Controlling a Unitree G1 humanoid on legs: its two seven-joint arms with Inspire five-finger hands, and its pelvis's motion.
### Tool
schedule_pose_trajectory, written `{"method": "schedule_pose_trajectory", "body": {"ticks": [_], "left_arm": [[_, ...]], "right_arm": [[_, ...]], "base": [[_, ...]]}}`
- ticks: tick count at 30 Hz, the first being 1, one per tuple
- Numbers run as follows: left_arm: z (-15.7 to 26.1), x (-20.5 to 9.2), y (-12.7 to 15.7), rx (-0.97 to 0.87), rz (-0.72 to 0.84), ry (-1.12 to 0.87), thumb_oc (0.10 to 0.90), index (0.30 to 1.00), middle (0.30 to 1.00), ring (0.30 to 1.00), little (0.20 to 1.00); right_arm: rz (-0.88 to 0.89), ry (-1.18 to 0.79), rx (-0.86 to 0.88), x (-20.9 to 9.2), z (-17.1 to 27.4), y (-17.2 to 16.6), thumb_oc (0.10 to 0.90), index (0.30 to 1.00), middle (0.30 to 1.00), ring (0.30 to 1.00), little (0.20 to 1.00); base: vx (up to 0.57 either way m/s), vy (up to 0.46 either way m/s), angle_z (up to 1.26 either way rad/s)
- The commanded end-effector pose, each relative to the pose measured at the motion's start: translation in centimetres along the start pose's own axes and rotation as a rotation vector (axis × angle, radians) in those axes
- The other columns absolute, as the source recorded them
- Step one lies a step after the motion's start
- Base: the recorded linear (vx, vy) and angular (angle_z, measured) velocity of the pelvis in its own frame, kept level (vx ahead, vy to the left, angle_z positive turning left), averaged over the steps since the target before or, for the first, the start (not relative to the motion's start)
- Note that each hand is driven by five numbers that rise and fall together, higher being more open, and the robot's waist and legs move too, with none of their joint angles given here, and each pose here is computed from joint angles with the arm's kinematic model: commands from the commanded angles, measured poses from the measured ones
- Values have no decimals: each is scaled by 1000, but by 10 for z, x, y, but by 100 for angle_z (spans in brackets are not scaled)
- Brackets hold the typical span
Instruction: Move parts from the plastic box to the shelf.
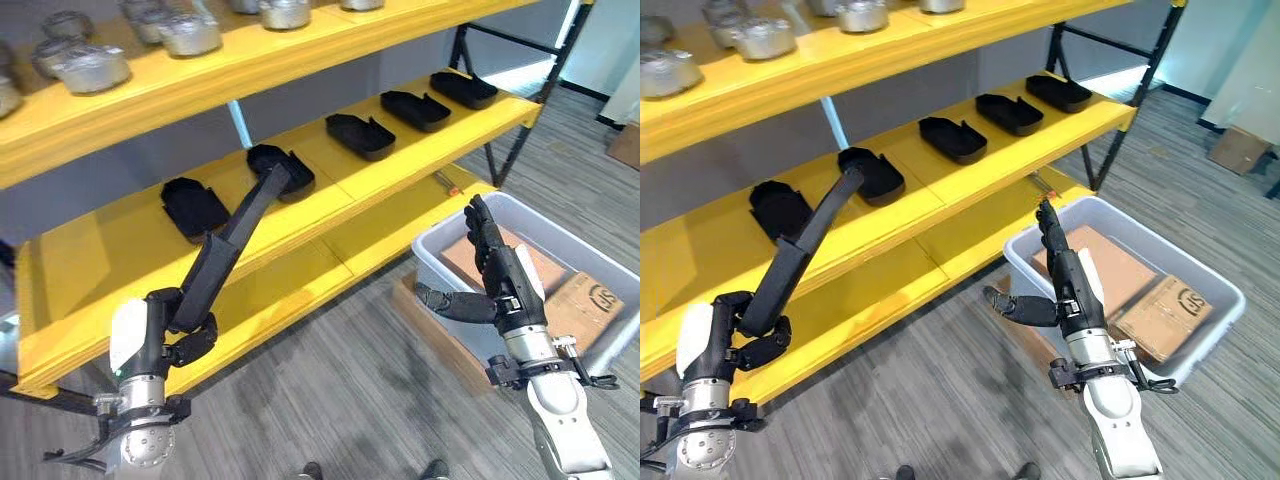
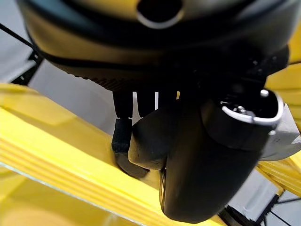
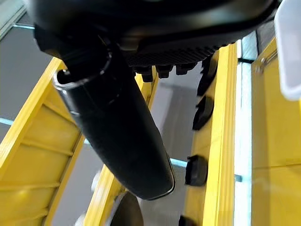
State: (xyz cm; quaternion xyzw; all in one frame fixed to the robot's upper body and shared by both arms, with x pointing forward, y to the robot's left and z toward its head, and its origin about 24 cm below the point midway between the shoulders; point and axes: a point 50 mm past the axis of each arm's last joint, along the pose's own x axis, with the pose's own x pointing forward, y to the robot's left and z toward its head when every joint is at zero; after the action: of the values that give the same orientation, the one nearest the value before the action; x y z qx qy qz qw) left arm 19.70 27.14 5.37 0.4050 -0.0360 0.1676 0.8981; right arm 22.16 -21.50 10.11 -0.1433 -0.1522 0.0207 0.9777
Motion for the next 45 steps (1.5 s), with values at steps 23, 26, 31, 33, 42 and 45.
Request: {"method": "schedule_pose_trajectory", "body": {"ticks": [23,26,31,33,42,45], "left_arm": [[62,29,35,-75,179,-329,400,300,300,300,300],[61,30,35,-76,181,-322,400,300,300,300,300],[60,28,38,-67,184,-318,400,300,300,300,300],[60,28,41,-71,197,-319,400,300,300,300,300],[59,26,44,-60,227,-319,400,300,300,300,300],[56,23,44,-49,231,-308,400,300,300,300,300]], "right_arm": [[-113,-236,-5,0,38,-24,900,1000,1000,1000,1000],[-132,-222,-7,-3,36,-28,900,1000,1000,1000,1000],[-119,-225,2,-4,37,-31,900,1000,1000,1000,1000],[-127,-226,-1,-3,37,-32,900,1000,1000,1000,1000],[-211,-203,-43,-10,33,-42,900,1000,1000,1000,1000],[-210,-191,-53,-12,31,-40,900,1000,1000,1000,1000]], "base": [[202,-82,43],[128,-119,19],[78,-139,6],[4,-81,-13],[78,79,24],[121,207,-34]]}}
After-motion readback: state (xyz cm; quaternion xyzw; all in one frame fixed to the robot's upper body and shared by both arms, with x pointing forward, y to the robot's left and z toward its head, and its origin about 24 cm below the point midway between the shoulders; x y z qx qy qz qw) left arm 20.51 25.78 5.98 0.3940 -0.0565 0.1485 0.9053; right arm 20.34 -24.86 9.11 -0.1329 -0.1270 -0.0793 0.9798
